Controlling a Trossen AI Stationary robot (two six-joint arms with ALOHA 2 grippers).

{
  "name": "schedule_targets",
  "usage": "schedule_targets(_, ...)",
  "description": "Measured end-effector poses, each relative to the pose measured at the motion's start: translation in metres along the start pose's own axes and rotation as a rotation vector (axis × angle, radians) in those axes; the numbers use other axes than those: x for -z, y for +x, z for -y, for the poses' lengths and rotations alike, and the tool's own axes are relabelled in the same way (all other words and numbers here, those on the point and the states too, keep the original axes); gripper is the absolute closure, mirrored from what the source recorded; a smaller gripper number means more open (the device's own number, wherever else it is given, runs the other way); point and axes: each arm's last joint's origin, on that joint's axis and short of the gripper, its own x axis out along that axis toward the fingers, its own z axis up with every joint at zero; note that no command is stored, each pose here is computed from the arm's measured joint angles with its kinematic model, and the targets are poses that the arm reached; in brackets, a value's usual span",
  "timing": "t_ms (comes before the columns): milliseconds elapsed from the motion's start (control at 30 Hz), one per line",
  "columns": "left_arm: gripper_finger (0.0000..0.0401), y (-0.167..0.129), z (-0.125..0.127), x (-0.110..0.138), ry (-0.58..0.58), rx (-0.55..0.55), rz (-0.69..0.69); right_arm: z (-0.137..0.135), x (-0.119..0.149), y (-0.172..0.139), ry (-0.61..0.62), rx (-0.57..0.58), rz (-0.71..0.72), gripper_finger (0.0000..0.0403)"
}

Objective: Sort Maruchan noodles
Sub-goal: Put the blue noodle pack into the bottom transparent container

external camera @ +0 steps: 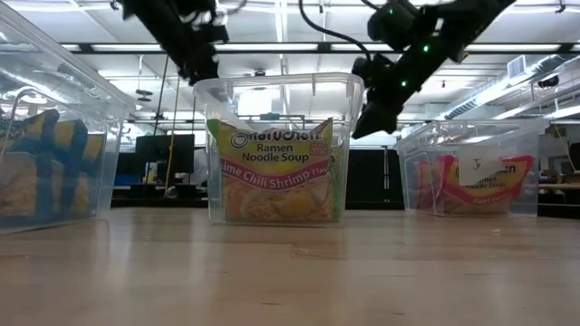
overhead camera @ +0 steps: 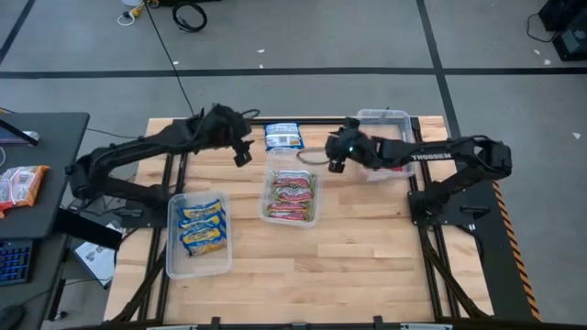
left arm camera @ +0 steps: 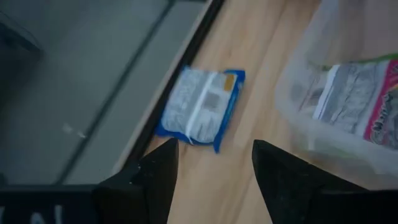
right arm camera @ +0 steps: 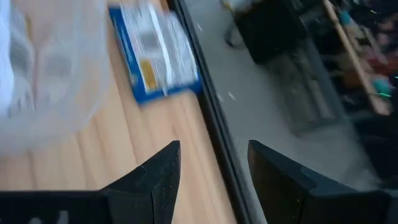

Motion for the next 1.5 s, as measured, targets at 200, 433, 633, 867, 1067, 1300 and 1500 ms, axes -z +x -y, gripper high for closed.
schedule_targets(200, 0.0195, 0.042, -0.013, 0.011, -0.070, 0.027, -0.099, 0.010, 0.015, 0.016, 0.140, -0.224, 0.165, 0.0211)
schedule_targets(433, 0.0196, 0.087, -0.008, 0.012, -0.023, 0.039, -0.096, -0.016, 0.011, 0.005, 0.181, -0.517, 0.228, 0.0211)
schedule_targets(633, 0.0196, 0.103, -0.005, 0.019, 0.127, 0.064, -0.131, -0.039, -0.003, -0.021, 0.118, -0.627, 0.308, 0.0211)
schedule_targets(867, 0.0196, 0.112, -0.020, 0.021, 0.142, 0.066, -0.086, -0.047, -0.018, -0.061, 0.154, -0.706, 0.420, 0.0211)
schedule_targets(1067, 0.0196, 0.128, -0.033, 0.033, 0.100, 0.091, -0.114, -0.047, -0.022, -0.087, 0.206, -0.713, 0.456, 0.0211)
schedule_targets(1300, 0.0196, 0.152, -0.024, 0.037, 0.099, 0.109, -0.092, -0.050, -0.022, -0.100, 0.207, -0.679, 0.465, 0.0211)
schedule_targets(1500, 0.0196, 0.173, -0.029, 0.035, -0.183, 0.106, -0.134, -0.052, -0.022, -0.098, 0.257, -0.698, 0.434, 0.0211)
